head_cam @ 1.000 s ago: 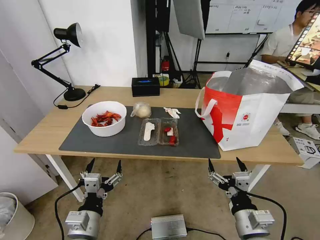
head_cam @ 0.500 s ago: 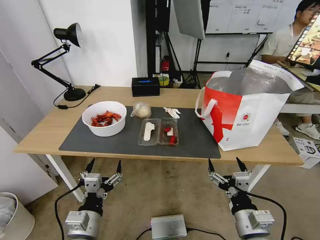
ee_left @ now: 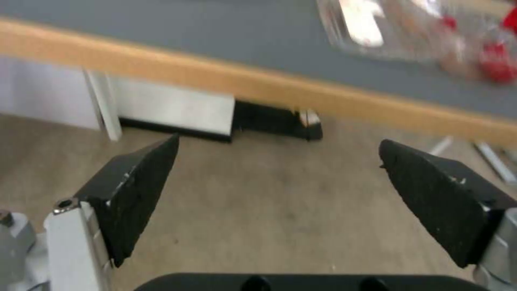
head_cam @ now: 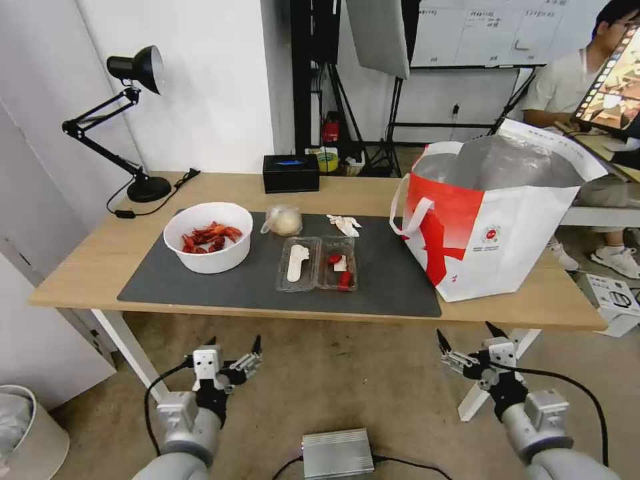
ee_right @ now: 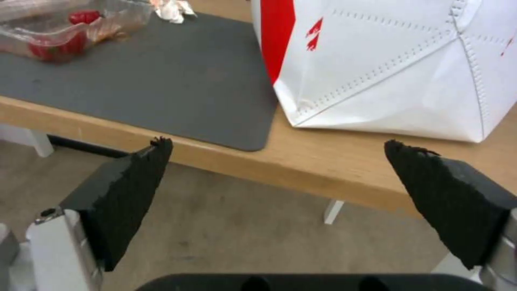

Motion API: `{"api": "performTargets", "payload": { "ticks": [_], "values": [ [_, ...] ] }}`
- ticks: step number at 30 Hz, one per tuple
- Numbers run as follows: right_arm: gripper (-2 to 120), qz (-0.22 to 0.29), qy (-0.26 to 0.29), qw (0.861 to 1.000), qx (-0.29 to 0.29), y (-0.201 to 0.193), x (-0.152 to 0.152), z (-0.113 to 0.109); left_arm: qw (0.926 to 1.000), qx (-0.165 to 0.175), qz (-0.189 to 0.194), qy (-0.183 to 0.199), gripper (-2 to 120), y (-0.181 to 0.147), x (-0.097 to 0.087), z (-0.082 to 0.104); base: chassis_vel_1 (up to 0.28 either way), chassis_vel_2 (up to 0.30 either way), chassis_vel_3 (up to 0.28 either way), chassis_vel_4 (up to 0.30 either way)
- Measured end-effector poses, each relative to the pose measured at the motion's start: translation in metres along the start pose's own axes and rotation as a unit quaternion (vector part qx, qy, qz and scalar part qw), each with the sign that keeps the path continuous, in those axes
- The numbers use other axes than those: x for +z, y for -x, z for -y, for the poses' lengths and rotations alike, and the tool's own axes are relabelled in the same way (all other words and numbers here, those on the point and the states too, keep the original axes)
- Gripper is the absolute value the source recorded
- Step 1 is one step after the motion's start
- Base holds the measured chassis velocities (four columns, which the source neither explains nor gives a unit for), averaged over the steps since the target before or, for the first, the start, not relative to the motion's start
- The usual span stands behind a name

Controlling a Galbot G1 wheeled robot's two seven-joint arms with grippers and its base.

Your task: Pick up the trash from the table and place it into the takeout bag.

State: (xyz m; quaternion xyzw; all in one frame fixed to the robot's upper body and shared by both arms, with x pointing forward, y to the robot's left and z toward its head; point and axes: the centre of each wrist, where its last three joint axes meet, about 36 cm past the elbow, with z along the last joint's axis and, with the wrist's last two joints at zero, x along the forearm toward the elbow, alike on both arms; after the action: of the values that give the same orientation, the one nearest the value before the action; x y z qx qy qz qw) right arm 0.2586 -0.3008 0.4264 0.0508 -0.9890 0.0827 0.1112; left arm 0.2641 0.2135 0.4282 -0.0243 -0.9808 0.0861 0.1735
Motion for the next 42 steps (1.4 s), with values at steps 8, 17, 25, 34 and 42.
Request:
{"api": "performTargets", "payload": {
  "ticks": [8, 17, 25, 34, 42],
  "values": [
    [100, 0.01, -0.001, 1.0, 0.0, 0.0, 0.001, 0.001, 0.9998, 0.001, 0.019, -0.006, 100, -0.005, -0.008, 0.0, 0.0, 0.0, 0.0, 0.0],
    [100, 0.021, 0.007, 1.0, -0.003, 0.0, 0.002, 0.0, 0.9996, 0.005, 0.022, -0.016, 100, -0.009, -0.011, 0.002, 0.0, 0.0, 0.0, 0.0],
    [100, 0.034, 0.014, 0.999, -0.013, 0.0, 0.003, -0.001, 0.9961, 0.029, 0.021, -0.081, 100, -0.004, -0.016, 0.007, 0.0, 0.0, 0.0, 0.0],
    [100, 0.038, 0.022, 0.999, -0.018, 0.006, 0.003, -0.005, 0.9686, 0.07, -0.003, -0.239, 100, 0.009, -0.031, 0.015, 0.0, 0.0, 0.0, 0.0],
    [100, 0.039, 0.025, 0.999, -0.02, 0.007, 0.004, -0.008, 0.9225, 0.116, -0.043, -0.366, 100, 0.013, -0.039, 0.027, 0.0, 0.0, 0.0, 0.0]
  ]
}}
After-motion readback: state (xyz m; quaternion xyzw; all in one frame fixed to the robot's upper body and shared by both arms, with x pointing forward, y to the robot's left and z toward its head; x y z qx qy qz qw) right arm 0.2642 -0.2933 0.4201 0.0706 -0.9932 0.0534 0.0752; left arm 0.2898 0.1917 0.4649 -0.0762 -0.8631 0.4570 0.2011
